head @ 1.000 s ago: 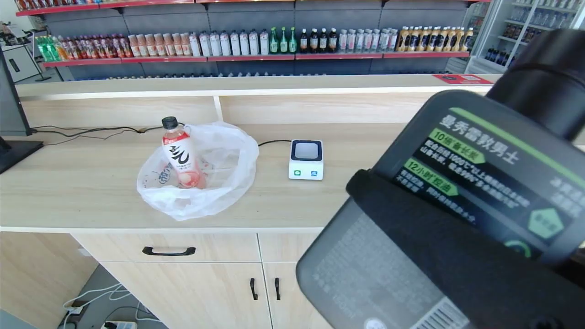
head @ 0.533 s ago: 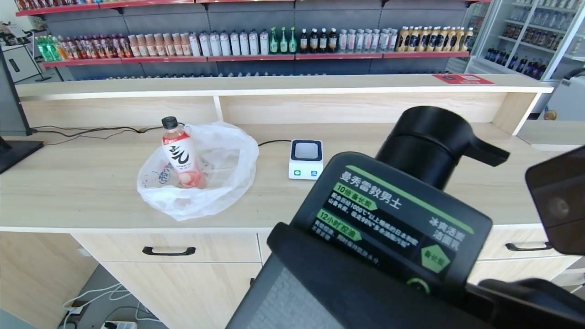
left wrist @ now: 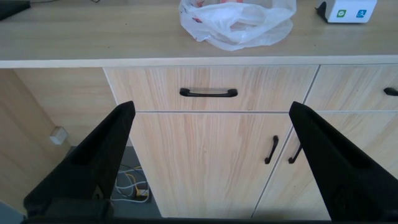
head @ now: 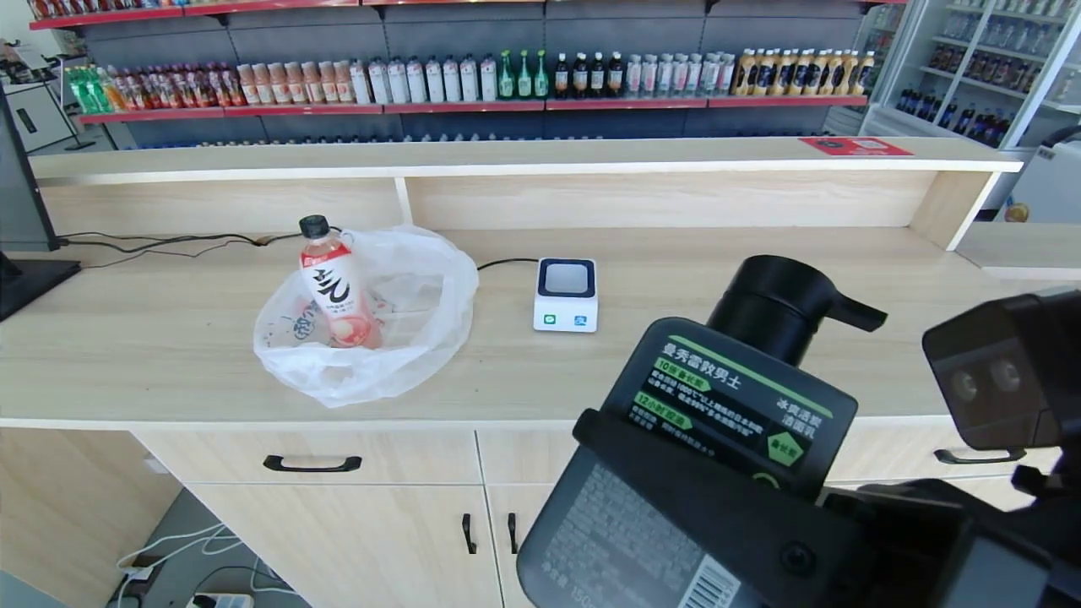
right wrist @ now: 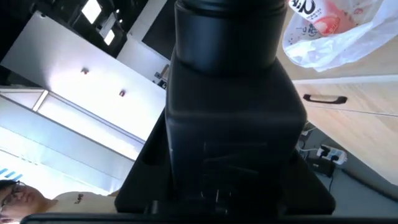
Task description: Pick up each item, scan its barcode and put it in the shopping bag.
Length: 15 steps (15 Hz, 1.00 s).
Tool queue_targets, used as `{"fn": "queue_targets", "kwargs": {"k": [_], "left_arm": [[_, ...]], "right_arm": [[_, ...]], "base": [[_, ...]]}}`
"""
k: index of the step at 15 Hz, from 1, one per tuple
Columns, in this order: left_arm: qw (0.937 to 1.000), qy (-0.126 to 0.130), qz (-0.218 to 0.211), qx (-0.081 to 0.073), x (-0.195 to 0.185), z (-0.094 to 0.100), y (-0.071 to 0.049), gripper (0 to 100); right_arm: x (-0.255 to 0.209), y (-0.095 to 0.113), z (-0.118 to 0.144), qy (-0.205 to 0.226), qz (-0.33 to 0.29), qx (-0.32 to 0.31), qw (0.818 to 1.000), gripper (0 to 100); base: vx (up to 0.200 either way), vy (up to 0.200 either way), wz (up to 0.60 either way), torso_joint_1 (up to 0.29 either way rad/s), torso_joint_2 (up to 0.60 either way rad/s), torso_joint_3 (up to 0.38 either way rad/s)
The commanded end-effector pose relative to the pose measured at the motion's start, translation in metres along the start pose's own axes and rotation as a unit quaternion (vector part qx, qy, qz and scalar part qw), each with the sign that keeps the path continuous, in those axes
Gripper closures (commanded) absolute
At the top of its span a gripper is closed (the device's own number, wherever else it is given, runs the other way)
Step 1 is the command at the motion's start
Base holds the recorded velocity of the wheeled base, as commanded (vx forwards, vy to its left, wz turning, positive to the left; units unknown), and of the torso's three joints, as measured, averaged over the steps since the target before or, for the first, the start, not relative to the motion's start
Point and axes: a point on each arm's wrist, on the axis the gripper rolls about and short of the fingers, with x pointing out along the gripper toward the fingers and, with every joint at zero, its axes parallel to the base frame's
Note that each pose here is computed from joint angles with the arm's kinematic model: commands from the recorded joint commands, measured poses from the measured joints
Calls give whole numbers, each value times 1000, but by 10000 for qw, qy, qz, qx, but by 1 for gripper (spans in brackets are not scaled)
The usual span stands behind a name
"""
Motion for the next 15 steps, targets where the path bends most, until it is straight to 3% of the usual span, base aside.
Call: {"fn": "queue_targets", "kwargs": {"k": [1,6,12,15], "left_arm": [[10000,-5,2,-1,0,0,0,0],[10000,-5,2,-1,0,0,0,0],[10000,2,2,-39,0,0,0,0],[10000,2,2,-32,0,0,0,0]], "right_arm": [[3,-9,11,-98,-43,-64,9999,100],[15,-6,24,125,285,-210,9993,100],[25,-41,56,175,219,-482,9984,100],[25,-47,60,263,245,-510,9981,100]], "base": [[0,0,0,0,0,0],[0,0,0,0,0,0],[0,0,0,0,0,0],[0,0,0,0,0,0]]}}
